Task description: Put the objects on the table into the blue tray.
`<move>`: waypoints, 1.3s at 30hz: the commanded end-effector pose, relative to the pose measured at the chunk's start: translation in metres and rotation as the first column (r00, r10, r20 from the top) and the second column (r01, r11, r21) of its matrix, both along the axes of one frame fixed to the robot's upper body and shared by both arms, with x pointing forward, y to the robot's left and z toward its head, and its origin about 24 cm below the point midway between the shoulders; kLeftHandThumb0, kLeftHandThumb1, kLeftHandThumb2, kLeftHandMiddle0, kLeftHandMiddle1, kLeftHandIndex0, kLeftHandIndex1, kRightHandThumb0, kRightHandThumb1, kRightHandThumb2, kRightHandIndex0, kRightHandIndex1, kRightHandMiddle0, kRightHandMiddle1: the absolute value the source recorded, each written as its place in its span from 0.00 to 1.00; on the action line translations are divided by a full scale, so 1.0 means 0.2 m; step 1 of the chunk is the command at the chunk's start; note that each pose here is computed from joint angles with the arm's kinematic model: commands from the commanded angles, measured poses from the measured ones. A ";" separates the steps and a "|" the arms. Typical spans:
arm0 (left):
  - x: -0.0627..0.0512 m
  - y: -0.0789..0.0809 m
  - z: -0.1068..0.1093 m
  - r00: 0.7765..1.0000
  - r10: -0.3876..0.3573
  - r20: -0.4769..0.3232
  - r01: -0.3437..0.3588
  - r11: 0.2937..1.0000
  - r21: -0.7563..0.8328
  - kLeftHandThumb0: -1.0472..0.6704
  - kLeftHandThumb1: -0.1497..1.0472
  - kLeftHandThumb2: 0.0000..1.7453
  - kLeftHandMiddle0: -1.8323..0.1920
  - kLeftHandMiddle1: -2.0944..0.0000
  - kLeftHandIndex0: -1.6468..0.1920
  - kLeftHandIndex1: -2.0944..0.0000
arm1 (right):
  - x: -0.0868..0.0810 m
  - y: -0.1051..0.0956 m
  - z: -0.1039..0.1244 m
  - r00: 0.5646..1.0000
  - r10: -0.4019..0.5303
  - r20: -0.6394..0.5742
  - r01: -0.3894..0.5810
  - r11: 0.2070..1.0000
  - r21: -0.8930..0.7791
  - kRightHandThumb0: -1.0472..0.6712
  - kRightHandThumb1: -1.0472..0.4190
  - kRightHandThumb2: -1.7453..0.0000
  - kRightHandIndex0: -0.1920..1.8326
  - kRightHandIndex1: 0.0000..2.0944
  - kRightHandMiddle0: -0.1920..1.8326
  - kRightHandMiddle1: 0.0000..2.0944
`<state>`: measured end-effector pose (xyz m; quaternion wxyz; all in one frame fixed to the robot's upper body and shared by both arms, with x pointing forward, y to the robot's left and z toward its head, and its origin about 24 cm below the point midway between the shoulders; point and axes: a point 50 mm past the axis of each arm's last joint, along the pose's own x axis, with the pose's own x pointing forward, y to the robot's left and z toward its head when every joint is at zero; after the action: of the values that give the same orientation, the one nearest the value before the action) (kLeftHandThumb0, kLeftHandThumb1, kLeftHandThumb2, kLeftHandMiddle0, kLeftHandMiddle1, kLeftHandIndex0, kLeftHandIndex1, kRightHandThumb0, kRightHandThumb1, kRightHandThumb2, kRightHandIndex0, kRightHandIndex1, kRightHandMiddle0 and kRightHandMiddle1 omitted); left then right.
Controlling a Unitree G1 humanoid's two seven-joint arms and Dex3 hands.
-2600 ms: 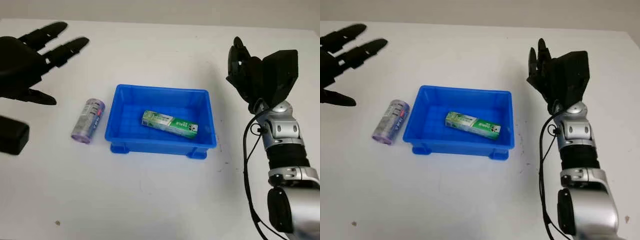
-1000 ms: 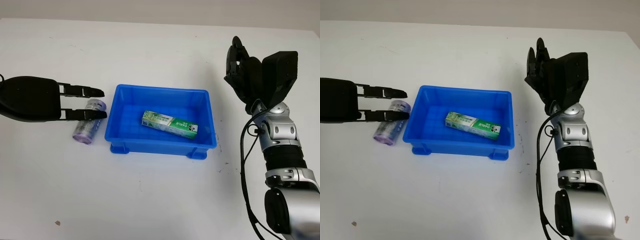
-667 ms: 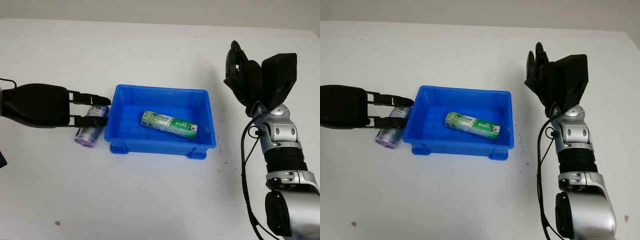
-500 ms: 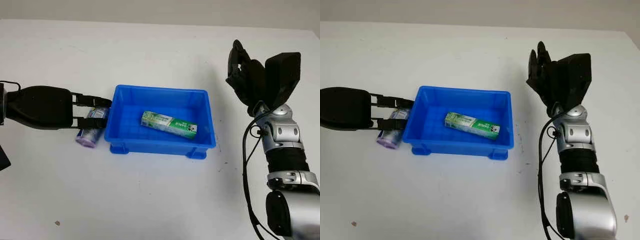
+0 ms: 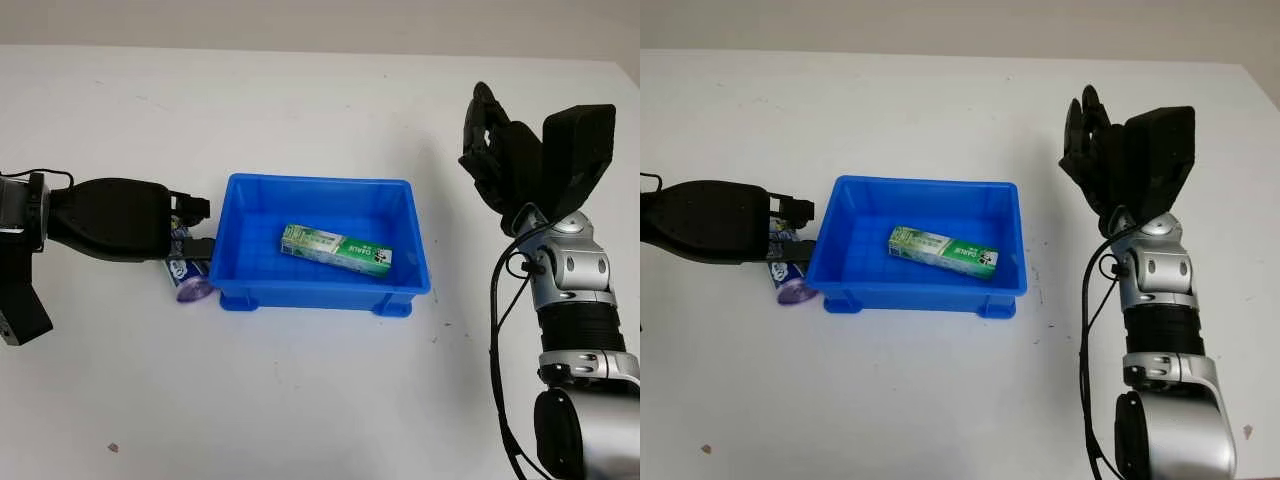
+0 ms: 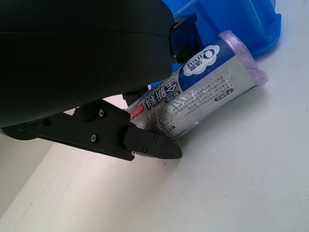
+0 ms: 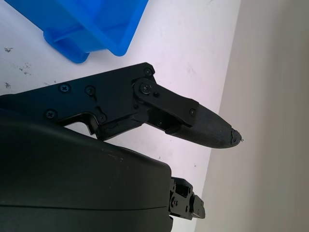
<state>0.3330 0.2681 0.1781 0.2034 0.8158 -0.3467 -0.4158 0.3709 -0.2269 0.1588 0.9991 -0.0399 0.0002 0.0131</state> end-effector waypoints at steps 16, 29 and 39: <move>-0.05 0.22 -0.07 0.912 0.408 -0.040 -0.392 0.897 0.203 0.30 1.00 0.33 0.50 0.00 0.58 0.00 | 0.01 -0.01 0.03 1.000 -0.010 0.024 0.010 1.000 -0.023 0.22 0.00 0.53 0.00 0.00 0.00 0.00; 0.01 0.33 0.13 0.814 0.523 0.255 -0.479 0.851 -0.215 0.36 1.00 0.30 0.60 0.00 0.74 0.00 | 0.02 0.00 0.03 1.000 0.004 0.026 -0.004 1.000 -0.028 0.22 0.00 0.54 0.00 0.00 0.00 0.00; 0.07 0.29 0.28 0.725 0.595 0.348 -0.479 0.798 -0.367 0.35 1.00 0.27 0.59 0.00 0.77 0.00 | 0.02 0.00 0.03 1.000 0.017 0.025 -0.016 0.999 -0.043 0.22 0.00 0.53 0.00 0.00 0.00 0.00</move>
<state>0.3457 0.3291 0.2201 0.3282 0.9218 -0.1663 -0.1223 0.3747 -0.2236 0.1563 0.9982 -0.0552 0.0034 0.0228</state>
